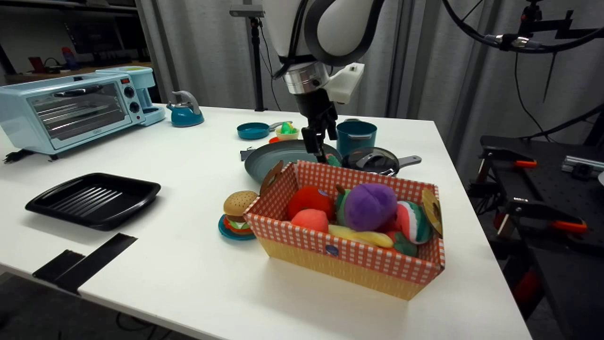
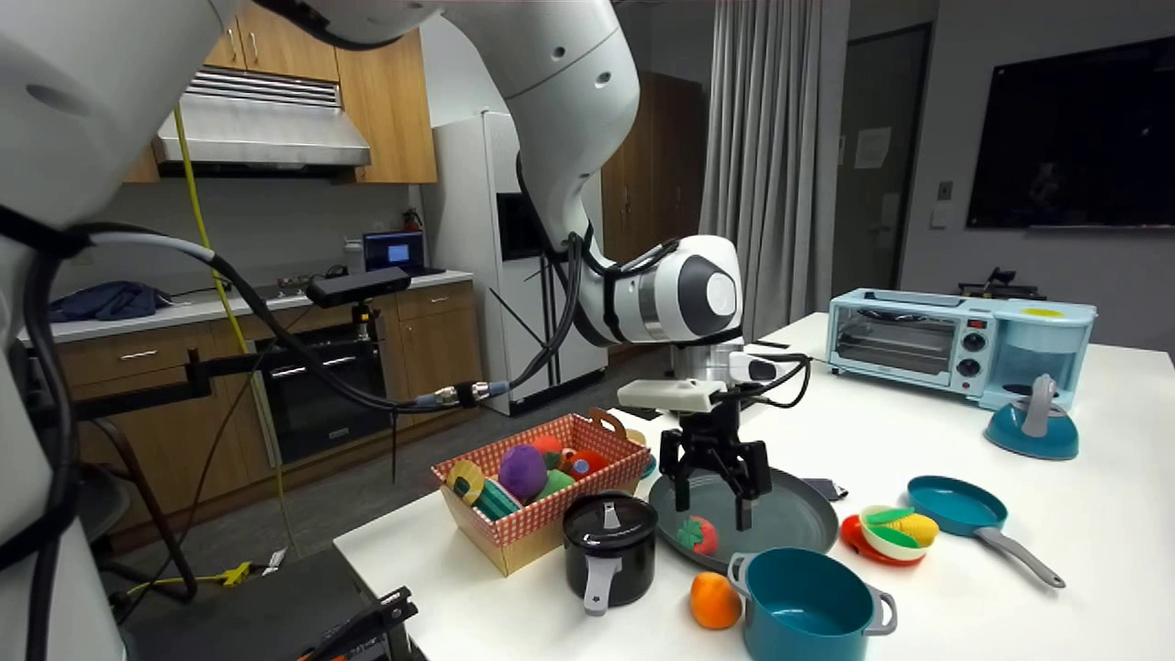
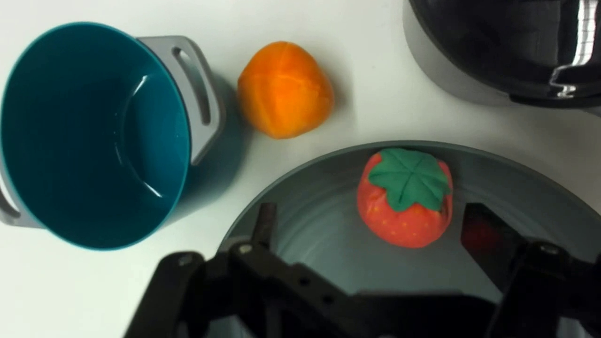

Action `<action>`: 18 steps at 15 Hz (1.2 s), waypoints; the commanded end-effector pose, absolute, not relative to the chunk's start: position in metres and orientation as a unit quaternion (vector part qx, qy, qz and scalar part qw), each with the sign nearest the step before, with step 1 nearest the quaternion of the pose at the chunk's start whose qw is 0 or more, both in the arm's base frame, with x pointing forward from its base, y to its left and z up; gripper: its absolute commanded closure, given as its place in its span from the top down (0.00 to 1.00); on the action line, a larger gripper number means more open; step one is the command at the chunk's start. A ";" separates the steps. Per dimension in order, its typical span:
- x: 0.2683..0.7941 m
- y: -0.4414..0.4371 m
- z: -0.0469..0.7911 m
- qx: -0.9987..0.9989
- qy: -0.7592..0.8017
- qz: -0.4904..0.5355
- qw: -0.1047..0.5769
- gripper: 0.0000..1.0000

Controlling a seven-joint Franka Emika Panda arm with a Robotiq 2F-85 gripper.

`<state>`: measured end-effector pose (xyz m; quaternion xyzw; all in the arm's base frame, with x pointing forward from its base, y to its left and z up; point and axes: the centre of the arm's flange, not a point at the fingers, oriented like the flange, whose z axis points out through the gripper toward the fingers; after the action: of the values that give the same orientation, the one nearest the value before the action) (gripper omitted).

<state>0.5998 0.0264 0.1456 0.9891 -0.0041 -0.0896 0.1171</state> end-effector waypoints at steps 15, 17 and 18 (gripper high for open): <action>0.616 -0.005 0.115 0.987 -0.024 -0.098 0.121 0.52; 0.616 -0.007 0.115 0.987 -0.024 -0.098 0.123 0.38; 0.616 -0.008 0.117 0.987 -0.025 -0.098 0.124 0.29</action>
<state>0.6106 -0.0014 0.1162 0.9866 -0.0240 -0.1005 0.1260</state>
